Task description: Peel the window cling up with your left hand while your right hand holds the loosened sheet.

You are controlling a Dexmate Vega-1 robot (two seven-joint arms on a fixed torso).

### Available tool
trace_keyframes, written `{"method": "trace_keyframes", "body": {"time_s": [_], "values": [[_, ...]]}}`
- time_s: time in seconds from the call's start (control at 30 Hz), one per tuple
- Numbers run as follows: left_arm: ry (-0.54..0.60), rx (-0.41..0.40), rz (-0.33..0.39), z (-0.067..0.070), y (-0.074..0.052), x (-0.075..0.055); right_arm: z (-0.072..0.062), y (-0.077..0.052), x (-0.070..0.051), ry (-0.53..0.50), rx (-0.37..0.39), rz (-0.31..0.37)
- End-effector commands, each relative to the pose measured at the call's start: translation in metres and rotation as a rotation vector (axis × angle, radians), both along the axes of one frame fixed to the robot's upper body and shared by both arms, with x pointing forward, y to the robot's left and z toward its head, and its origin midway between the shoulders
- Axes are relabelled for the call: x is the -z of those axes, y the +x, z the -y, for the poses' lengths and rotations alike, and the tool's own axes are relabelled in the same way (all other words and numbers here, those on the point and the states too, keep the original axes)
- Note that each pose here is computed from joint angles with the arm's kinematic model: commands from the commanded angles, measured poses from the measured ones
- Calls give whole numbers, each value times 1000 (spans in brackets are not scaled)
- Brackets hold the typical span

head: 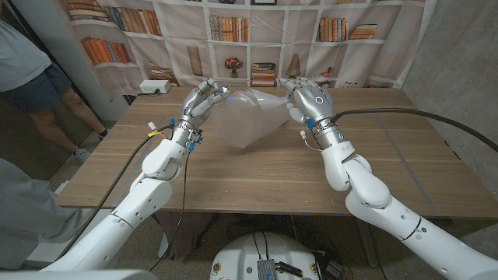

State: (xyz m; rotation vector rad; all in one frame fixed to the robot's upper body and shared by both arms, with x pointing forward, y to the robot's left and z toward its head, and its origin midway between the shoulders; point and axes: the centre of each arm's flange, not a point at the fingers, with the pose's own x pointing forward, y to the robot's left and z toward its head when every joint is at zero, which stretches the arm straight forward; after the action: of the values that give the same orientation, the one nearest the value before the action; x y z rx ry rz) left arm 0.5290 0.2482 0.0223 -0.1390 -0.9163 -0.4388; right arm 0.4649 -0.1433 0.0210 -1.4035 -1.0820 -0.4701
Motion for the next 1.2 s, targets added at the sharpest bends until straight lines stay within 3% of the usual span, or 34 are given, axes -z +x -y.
{"method": "trace_keyframes", "body": {"time_s": [0.03,1.2], "values": [[-60,-63,19,-21,-2,-4,7,-5,4,23,26,8],[-88,-114,60,-42,-11,-11,31,-1,10,130,85,5]]}}
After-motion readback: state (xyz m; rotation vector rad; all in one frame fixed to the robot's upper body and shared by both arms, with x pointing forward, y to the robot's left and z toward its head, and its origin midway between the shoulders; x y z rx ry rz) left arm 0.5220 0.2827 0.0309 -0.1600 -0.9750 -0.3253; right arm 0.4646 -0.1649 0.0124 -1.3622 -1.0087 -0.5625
